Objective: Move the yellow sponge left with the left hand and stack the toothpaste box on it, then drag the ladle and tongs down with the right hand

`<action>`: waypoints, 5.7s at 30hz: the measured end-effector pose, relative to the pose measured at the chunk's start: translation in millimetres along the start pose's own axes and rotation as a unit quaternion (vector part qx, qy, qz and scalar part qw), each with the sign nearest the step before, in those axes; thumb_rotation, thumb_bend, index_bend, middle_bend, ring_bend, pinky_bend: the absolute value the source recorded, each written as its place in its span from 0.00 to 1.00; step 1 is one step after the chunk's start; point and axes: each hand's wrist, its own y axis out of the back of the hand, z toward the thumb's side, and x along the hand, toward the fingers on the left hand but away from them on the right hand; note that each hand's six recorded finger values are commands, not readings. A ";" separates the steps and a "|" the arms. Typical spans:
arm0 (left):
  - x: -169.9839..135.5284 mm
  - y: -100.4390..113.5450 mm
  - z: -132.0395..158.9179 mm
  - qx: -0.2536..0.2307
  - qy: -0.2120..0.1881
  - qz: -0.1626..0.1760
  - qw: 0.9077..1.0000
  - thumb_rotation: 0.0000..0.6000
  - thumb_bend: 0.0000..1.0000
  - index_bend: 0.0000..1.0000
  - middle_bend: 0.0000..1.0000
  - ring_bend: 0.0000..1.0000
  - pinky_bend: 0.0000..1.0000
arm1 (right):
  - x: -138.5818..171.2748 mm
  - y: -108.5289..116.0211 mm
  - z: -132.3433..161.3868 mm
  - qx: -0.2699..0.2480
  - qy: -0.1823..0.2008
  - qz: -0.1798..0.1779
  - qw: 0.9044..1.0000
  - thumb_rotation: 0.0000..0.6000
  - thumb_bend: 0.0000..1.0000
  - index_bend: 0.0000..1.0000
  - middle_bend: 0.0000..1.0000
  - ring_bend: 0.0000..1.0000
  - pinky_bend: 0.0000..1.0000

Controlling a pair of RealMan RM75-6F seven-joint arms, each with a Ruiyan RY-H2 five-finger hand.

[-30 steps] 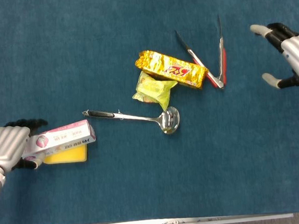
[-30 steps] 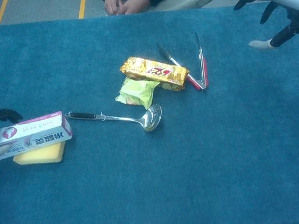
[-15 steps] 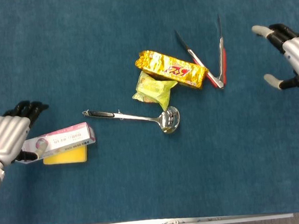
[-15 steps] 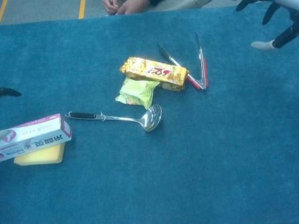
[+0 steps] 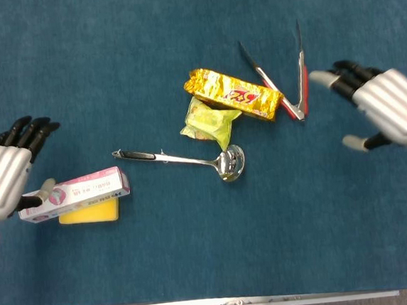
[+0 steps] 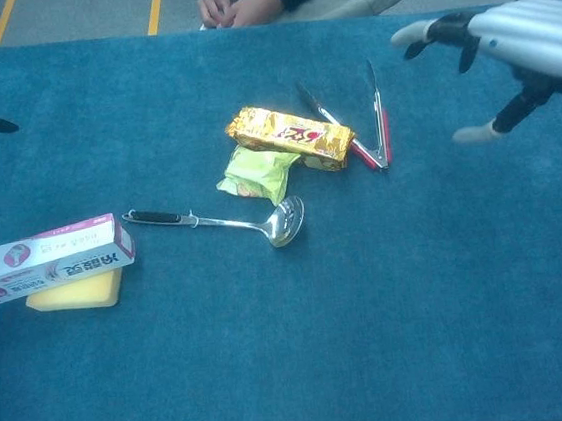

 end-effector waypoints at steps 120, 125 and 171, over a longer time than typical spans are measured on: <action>-55.6 0.3 -24.0 -0.052 0.031 -0.003 0.998 1.00 0.34 0.11 0.08 0.05 0.19 | -99.6 -116.8 142.7 0.268 0.206 -0.012 0.941 1.00 0.34 0.76 0.70 0.50 0.48; -52.7 -1.5 -20.2 -0.051 0.026 -0.007 0.998 1.00 0.34 0.11 0.08 0.05 0.19 | -70.1 -110.8 128.7 0.265 0.216 -0.002 0.940 1.00 0.34 0.76 0.70 0.51 0.48; -37.2 -9.3 11.7 -0.038 -0.005 -0.023 0.999 1.00 0.34 0.11 0.08 0.05 0.19 | 10.7 -77.7 49.4 0.233 0.145 0.040 0.961 1.00 0.18 0.16 0.34 0.25 0.44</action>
